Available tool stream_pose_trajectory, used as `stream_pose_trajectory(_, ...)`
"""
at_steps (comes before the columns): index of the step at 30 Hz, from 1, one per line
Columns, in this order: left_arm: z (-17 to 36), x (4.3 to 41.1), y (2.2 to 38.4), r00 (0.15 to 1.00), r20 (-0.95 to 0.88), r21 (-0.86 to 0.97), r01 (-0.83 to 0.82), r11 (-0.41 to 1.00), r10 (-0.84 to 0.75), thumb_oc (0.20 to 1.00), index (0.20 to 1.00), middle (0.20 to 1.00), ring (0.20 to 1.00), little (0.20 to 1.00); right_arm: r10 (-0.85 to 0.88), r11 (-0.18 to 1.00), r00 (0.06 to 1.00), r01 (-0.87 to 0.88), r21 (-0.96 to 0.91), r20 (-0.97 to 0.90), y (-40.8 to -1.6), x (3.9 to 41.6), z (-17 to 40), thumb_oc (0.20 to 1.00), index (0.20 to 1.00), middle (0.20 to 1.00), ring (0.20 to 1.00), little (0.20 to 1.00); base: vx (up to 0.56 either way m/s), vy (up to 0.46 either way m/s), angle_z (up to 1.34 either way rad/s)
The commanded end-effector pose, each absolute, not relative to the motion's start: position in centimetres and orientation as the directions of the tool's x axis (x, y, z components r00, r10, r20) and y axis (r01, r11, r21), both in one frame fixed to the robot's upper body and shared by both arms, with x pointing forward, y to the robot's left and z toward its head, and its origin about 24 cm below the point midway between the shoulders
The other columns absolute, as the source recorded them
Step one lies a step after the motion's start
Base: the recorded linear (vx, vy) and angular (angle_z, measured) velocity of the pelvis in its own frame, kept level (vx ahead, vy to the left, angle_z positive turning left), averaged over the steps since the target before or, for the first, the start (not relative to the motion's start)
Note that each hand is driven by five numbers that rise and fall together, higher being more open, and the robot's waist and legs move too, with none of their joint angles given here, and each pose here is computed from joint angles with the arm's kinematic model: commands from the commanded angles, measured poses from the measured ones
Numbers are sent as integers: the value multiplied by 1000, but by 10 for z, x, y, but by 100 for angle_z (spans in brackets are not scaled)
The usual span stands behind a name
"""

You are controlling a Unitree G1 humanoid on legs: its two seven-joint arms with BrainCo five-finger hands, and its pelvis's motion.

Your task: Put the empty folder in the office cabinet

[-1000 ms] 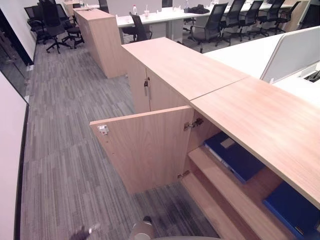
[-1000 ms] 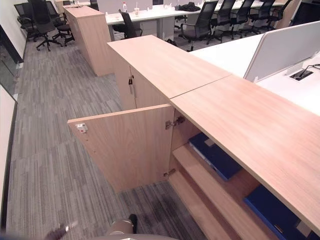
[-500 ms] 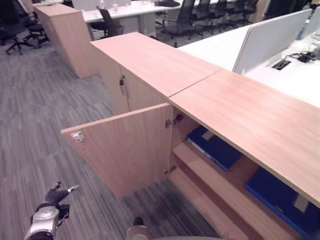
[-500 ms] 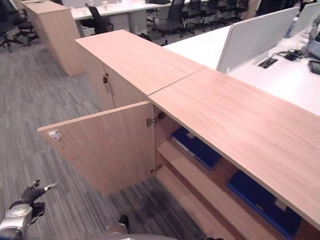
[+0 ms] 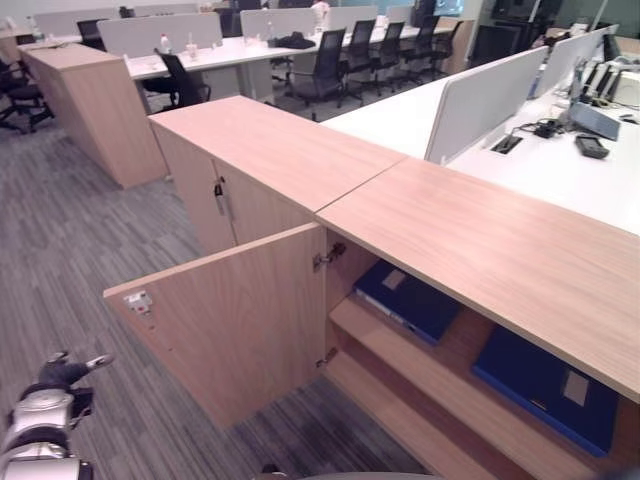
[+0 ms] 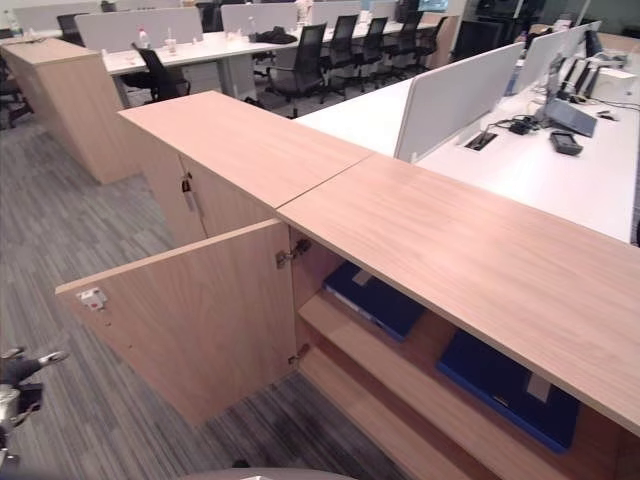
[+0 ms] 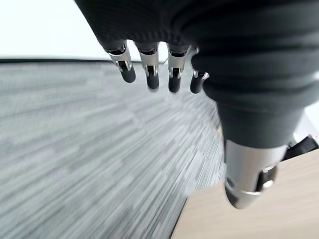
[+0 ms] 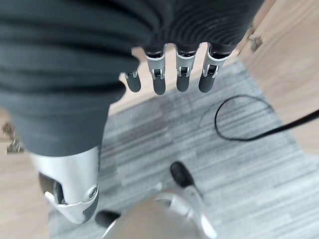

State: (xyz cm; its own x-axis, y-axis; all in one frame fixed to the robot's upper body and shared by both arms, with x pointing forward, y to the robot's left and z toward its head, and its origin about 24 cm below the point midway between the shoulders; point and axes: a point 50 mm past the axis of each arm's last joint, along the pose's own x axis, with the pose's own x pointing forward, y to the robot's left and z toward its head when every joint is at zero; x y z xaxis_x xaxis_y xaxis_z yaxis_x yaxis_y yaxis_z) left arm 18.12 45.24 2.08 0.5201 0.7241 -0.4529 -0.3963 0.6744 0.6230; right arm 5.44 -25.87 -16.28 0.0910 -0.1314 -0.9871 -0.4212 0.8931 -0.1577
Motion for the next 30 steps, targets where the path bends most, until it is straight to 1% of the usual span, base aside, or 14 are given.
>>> stream_pose_trajectory(1,65,206,465,587,-315,623,-466,629,746,1000,1000,1000,1000,1000,-127,892,116,-420,-165,-985,-258,64,-162,1000,1000,1000,1000,1000,-26,19,-8)
stream_pose_trajectory(4,64,234,444,669,-301,573,-443,690,680,1000,1000,1000,1000,1000,-131,898,99,-411,-160,-986,-258,59,-163,1000,1000,1000,1000,1000,-27,3,-5)
stream_pose_trajectory(5,60,254,424,730,-288,538,-412,736,619,1000,1000,1000,1000,1000,-131,900,96,-406,-159,-987,-256,58,-163,1000,1000,1000,1000,1000,0,0,0)
stream_pose_trajectory(6,60,254,423,731,-288,538,-411,736,619,1000,1000,1000,1000,1000,-132,900,96,-405,-159,-987,-256,58,-163,1000,1000,1000,1000,1000,0,0,0)
stream_pose_trajectory(10,51,290,368,860,-241,447,-313,838,450,1000,1000,1000,1000,1000,-121,904,113,-398,-157,-986,-250,62,-164,1000,1000,1000,1000,1000,-11,4,5)
stream_pose_trajectory(13,47,300,345,897,-229,397,-268,878,378,1000,1000,1000,1000,1000,-117,906,122,-394,-157,-986,-248,64,-165,1000,1000,1000,1000,1000,-11,2,1)
stream_pose_trajectory(14,39,308,315,931,-231,357,-189,915,282,1000,1000,1000,1000,1000,-103,907,133,-394,-148,-986,-244,67,-165,1000,1000,1000,1000,1000,-15,1,-6)
stream_pose_trajectory(16,38,311,307,940,-227,352,-163,922,253,1000,1000,1000,1000,1000,-101,907,137,-394,-148,-985,-242,68,-166,1000,1000,1000,1000,1000,-2,0,4)
stream_pose_trajectory(17,37,313,296,950,-225,346,-130,929,216,1000,1000,1000,1000,1000,-99,908,138,-392,-147,-985,-242,68,-166,1000,1000,1000,1000,1000,-10,-3,9)
stream_pose_trajectory(18,35,318,274,966,-221,337,-54,940,135,1000,1000,1000,1000,1000,-93,908,143,-395,-143,-985,-239,69,-166,1000,1000,1000,1000,1000,-8,-3,5)
stream_pose_trajectory(19,35,318,274,966,-221,337,-53,940,134,1000,1000,1000,1000,1000,-93,908,143,-394,-143,-985,-239,69,-166,1000,1000,1000,1000,1000,-9,-5,5)
stream_pose_trajectory(23,36,316,230,982,-181,309,104,945,-49,1000,1000,1000,1000,1000,-84,910,157,-391,-140,-984,-234,73,-167,1000,1000,1000,1000,1000,-7,-3,9)
stream_pose_trajectory(27,35,295,193,958,-135,213,279,936,-254,1000,1000,1000,1000,1000,-69,913,179,-385,-134,-981,-227,79,-167,1000,1000,1000,1000,1000,4,3,11)
stream_pose_trajectory(30,33,276,166,903,-120,121,425,897,-412,1000,1000,1000,1000,1000,-54,914,180,-386,-121,-982,-221,79,-169,1000,1000,1000,1000,1000,0,0,0)
